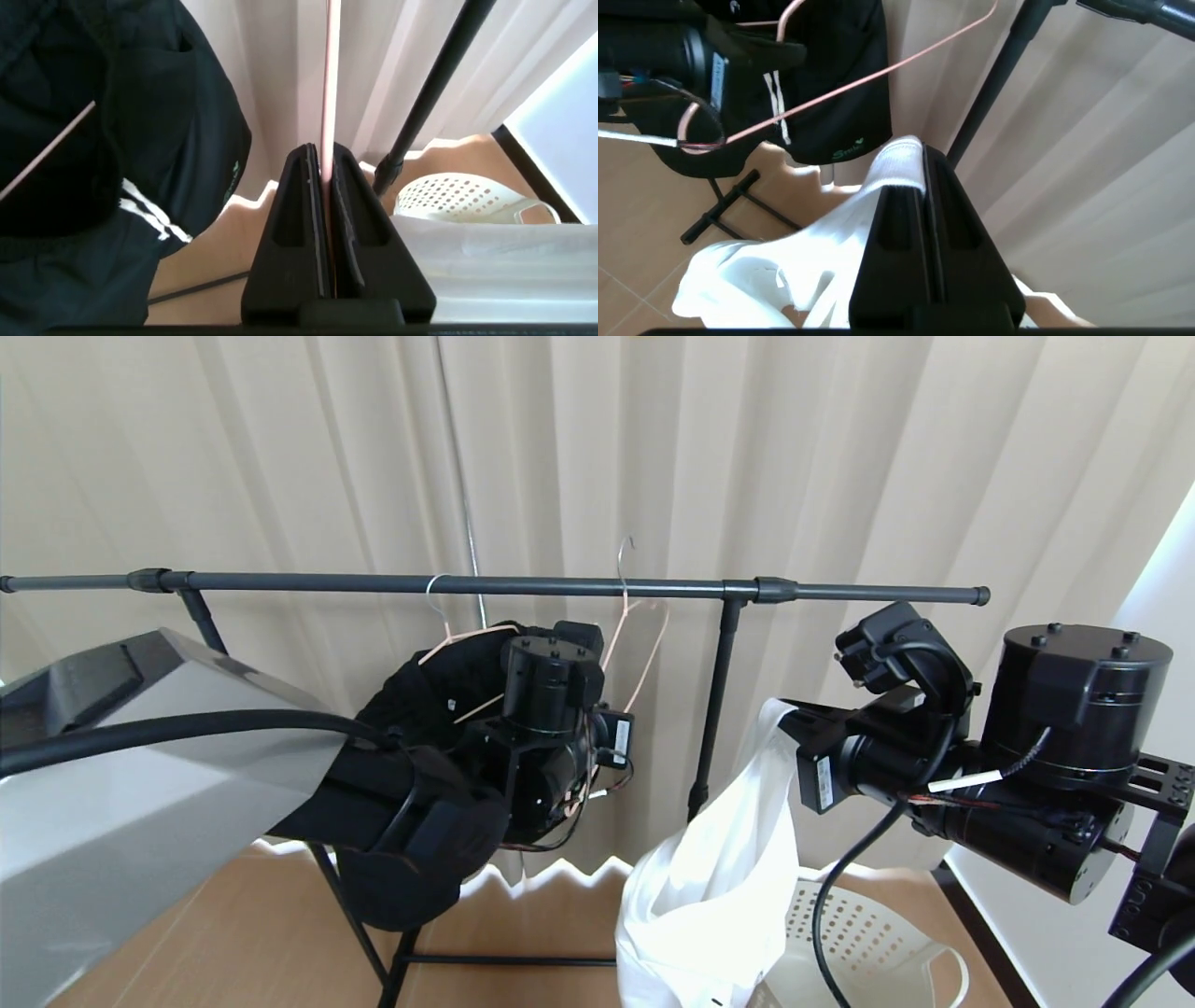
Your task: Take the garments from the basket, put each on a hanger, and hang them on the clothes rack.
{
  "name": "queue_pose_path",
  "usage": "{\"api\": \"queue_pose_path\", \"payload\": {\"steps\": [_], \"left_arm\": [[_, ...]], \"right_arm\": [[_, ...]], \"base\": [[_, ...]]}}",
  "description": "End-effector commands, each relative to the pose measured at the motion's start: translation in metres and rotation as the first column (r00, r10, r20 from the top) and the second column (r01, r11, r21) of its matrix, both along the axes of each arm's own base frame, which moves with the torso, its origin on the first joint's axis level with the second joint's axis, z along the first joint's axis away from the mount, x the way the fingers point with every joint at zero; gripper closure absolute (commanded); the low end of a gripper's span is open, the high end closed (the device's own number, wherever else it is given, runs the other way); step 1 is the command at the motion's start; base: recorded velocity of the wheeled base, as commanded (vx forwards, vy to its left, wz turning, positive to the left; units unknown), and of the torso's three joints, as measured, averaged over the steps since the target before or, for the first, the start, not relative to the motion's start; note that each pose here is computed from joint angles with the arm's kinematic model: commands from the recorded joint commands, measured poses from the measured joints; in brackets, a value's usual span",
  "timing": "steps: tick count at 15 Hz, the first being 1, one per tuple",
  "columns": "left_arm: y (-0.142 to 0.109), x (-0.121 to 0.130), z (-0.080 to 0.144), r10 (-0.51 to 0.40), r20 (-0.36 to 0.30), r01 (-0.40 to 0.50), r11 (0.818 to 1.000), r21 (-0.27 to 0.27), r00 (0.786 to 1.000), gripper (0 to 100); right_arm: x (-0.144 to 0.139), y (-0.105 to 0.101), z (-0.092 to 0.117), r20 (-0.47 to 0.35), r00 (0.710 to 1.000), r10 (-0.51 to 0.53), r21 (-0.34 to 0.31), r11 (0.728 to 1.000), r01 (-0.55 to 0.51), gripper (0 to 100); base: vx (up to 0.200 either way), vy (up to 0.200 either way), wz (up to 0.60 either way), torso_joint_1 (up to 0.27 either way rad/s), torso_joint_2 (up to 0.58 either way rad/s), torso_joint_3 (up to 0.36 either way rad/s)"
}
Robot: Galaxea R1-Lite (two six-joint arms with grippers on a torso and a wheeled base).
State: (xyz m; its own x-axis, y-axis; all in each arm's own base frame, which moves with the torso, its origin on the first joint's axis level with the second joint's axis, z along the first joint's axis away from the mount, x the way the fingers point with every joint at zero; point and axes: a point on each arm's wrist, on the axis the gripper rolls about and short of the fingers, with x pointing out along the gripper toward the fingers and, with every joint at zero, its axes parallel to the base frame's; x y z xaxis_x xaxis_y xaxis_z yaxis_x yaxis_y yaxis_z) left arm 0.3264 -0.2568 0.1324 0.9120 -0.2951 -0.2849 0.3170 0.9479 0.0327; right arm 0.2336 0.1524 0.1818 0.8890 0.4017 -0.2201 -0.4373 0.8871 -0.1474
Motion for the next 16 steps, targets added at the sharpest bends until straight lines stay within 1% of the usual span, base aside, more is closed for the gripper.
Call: {"api": "queue_pose_path", "payload": {"steps": [1, 3, 4, 5, 6, 8, 9, 10, 11, 12, 13, 14, 15, 16], "left_arm": [[0.015, -0.019, 0.008, -0.010, 0.030, 0.010, 1.000, 0.003, 1.000, 100], [0.021, -0.026, 0.009, -0.014, 0.054, 0.014, 1.000, -0.006, 0.998, 100], [0.029, -0.036, 0.009, -0.019, 0.067, 0.019, 1.000, 0.008, 0.998, 100], [0.035, -0.043, 0.009, -0.021, 0.073, 0.020, 1.000, 0.011, 0.997, 100], [0.040, -0.049, 0.008, -0.022, 0.072, 0.022, 1.000, 0.011, 0.997, 100], [0.060, -0.075, 0.002, -0.055, 0.066, 0.054, 0.998, 0.012, 0.996, 100], [0.065, -0.081, 0.000, -0.065, 0.067, 0.065, 0.998, 0.009, 0.996, 100], [0.080, -0.099, -0.001, -0.103, 0.076, 0.104, 0.995, -0.006, 0.992, 100], [0.085, -0.105, -0.001, -0.120, 0.082, 0.121, 0.993, -0.009, 0.989, 100], [0.098, -0.118, -0.004, -0.171, 0.090, 0.172, 0.985, -0.003, 0.981, 100], [0.116, -0.135, -0.009, -0.235, 0.103, 0.232, 0.972, 0.042, 0.967, 100], [0.125, -0.142, -0.013, -0.262, 0.112, 0.255, 0.964, 0.069, 0.959, 100], [0.129, -0.145, -0.015, -0.268, 0.115, 0.260, 0.962, 0.080, 0.956, 100], [0.139, -0.156, -0.020, -0.292, 0.132, 0.278, 0.954, 0.111, 0.947, 100]], "right_arm": [[0.001, 0.001, -0.001, -0.003, 1.000, 0.001, -0.002, 1.000, -0.001, 100], [0.001, 0.001, -0.002, -0.004, 1.000, 0.001, -0.003, 1.000, -0.001, 100], [0.001, 0.001, -0.003, -0.007, 1.000, 0.001, -0.005, 1.000, -0.001, 100], [0.001, 0.001, -0.003, -0.009, 1.000, 0.001, -0.007, 1.000, -0.001, 100], [0.001, 0.001, -0.003, -0.008, 1.000, 0.001, -0.006, 1.000, -0.001, 100], [0.002, 0.001, -0.003, -0.008, 1.000, 0.001, -0.006, 1.000, -0.001, 100], [0.003, 0.002, -0.003, -0.008, 1.000, 0.000, -0.006, 1.000, 0.000, 100], [0.006, 0.004, -0.005, -0.012, 1.000, -0.011, -0.014, 1.000, 0.010, 100], [0.007, 0.004, -0.005, -0.010, 1.000, -0.023, -0.016, 1.000, 0.022, 100], [0.010, 0.006, -0.007, -0.011, 0.999, -0.045, -0.023, 0.999, 0.045, 100], [0.020, 0.011, -0.009, 0.004, 0.998, -0.064, -0.058, 0.996, 0.064, 100], [0.030, 0.015, -0.012, 0.019, 0.996, -0.083, -0.100, 0.991, 0.084, 100], [0.035, 0.017, -0.013, 0.024, 0.994, -0.104, -0.115, 0.988, 0.106, 100], [0.048, 0.021, -0.019, 0.048, 0.976, -0.215, -0.157, 0.963, 0.220, 100]], "base": [[0.000, 0.000, 0.00, 0.000, 0.00, 0.000], [0.000, 0.000, 0.00, 0.000, 0.00, 0.000], [0.000, 0.000, 0.00, 0.000, 0.00, 0.000], [0.000, 0.000, 0.00, 0.000, 0.00, 0.000], [0.000, 0.000, 0.00, 0.000, 0.00, 0.000], [0.000, 0.000, 0.00, 0.000, 0.00, 0.000], [0.000, 0.000, 0.00, 0.000, 0.00, 0.000], [0.000, 0.000, 0.00, 0.000, 0.00, 0.000], [0.000, 0.000, 0.00, 0.000, 0.00, 0.000], [0.000, 0.000, 0.00, 0.000, 0.00, 0.000], [0.000, 0.000, 0.00, 0.000, 0.00, 0.000], [0.000, 0.000, 0.00, 0.000, 0.00, 0.000], [0.000, 0.000, 0.00, 0.000, 0.00, 0.000], [0.000, 0.000, 0.00, 0.000, 0.00, 0.000]]}}
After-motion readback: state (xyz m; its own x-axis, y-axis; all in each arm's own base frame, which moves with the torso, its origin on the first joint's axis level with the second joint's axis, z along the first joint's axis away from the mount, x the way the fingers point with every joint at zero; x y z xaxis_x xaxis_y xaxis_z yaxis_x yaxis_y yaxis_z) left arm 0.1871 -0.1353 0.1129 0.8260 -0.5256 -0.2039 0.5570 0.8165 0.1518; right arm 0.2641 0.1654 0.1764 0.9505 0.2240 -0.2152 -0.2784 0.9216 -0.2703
